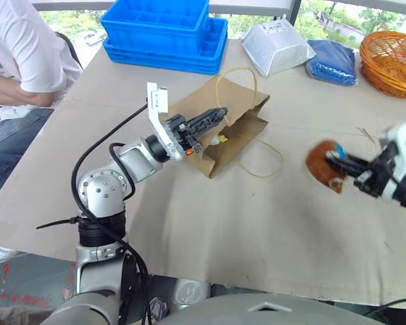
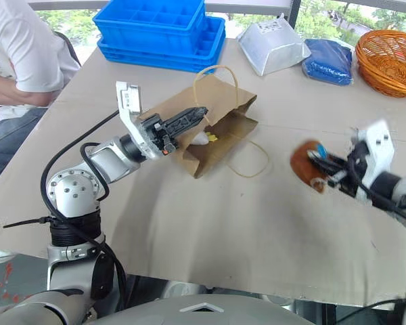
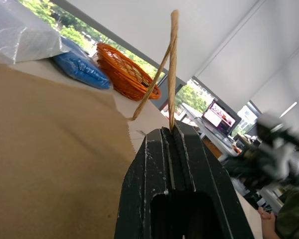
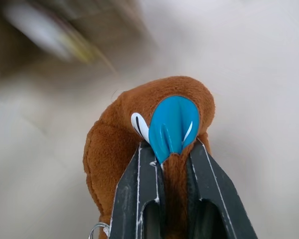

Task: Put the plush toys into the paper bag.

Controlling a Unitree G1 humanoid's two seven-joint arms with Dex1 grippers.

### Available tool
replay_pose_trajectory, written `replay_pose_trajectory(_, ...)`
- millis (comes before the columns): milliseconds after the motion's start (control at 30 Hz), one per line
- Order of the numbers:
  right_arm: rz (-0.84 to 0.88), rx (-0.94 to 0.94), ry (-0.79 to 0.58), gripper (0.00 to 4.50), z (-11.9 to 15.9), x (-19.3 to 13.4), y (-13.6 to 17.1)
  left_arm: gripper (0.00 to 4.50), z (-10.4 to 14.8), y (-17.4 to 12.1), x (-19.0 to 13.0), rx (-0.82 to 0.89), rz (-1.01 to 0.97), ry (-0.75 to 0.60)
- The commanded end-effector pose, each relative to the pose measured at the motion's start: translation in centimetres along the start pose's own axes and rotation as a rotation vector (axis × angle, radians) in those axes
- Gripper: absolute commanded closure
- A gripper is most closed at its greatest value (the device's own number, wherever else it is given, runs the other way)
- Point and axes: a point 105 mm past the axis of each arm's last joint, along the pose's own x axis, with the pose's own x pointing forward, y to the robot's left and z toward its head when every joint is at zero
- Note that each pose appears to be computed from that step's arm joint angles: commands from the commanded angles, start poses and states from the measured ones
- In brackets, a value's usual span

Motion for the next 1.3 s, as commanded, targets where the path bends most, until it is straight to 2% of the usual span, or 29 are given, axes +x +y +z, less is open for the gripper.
replay_pose_trajectory(33, 0.111, -0.008, -0.014, 4.46, 0.9, 3.6, 2.6, 4.50, 0.9, -0.8, 0.3, 0.020, -0.037, -0.024)
replay_pose_trajectory(67, 0.136, -0.008, -0.004, 4.46, 0.8, 4.6, 3.2, 4.50, 1.0, -0.9, 0.3, 0.019, -0.041, -0.025)
replay_pose_trajectory(167, 0.195, -0.011, 0.105, 4.46, -2.1, 9.3, 4.7, 4.50, 1.5, -1.3, 0.6, 0.013, -0.064, -0.041)
replay_pose_trajectory(267, 0.183, -0.006, 0.138, 4.46, -3.4, 11.4, 4.4, 4.50, 1.5, -1.7, 0.8, 0.005, -0.084, -0.040)
replay_pose_trajectory(400, 0.213, 0.026, 0.101, 4.46, -2.9, 14.0, 4.4, 4.50, 1.1, -2.1, 0.7, -0.006, -0.097, -0.023)
replay_pose_trajectory(567, 0.336, 0.250, -0.004, 4.46, -0.4, 17.6, 5.9, 4.50, 0.8, -1.9, 0.5, -0.022, -0.080, -0.022)
replay_pose_trajectory(667, 0.383, 0.277, 0.011, 3.22, -0.8, 18.6, 6.9, 4.50, 1.0, -1.7, 0.5, -0.020, -0.067, -0.031)
replay_pose_trajectory(733, 0.391, 0.233, 0.029, 2.37, -1.6, 18.4, 7.1, 4.50, 1.1, -1.5, 0.4, -0.015, -0.055, -0.037)
replay_pose_trajectory(800, 0.321, 0.132, 0.035, 1.56, -1.9, 17.4, 5.8, 4.50, 1.2, -1.2, 0.1, -0.007, -0.033, -0.044)
replay_pose_trajectory(867, 0.264, 0.018, 0.040, 1.56, -2.1, 15.6, 4.4, 4.50, 1.3, -0.9, -0.1, 0.001, -0.015, -0.047)
replay_pose_trajectory(1067, 0.189, -0.030, 0.035, 1.56, -0.8, 9.9, 2.7, 4.50, 1.0, 0.0, -1.1, 0.028, 0.027, -0.050)
replay_pose_trajectory(1300, 0.014, 0.128, 0.117, 1.56, -1.7, 4.5, 0.8, 4.50, 1.8, -0.2, -0.8, 0.086, 0.018, -0.050)
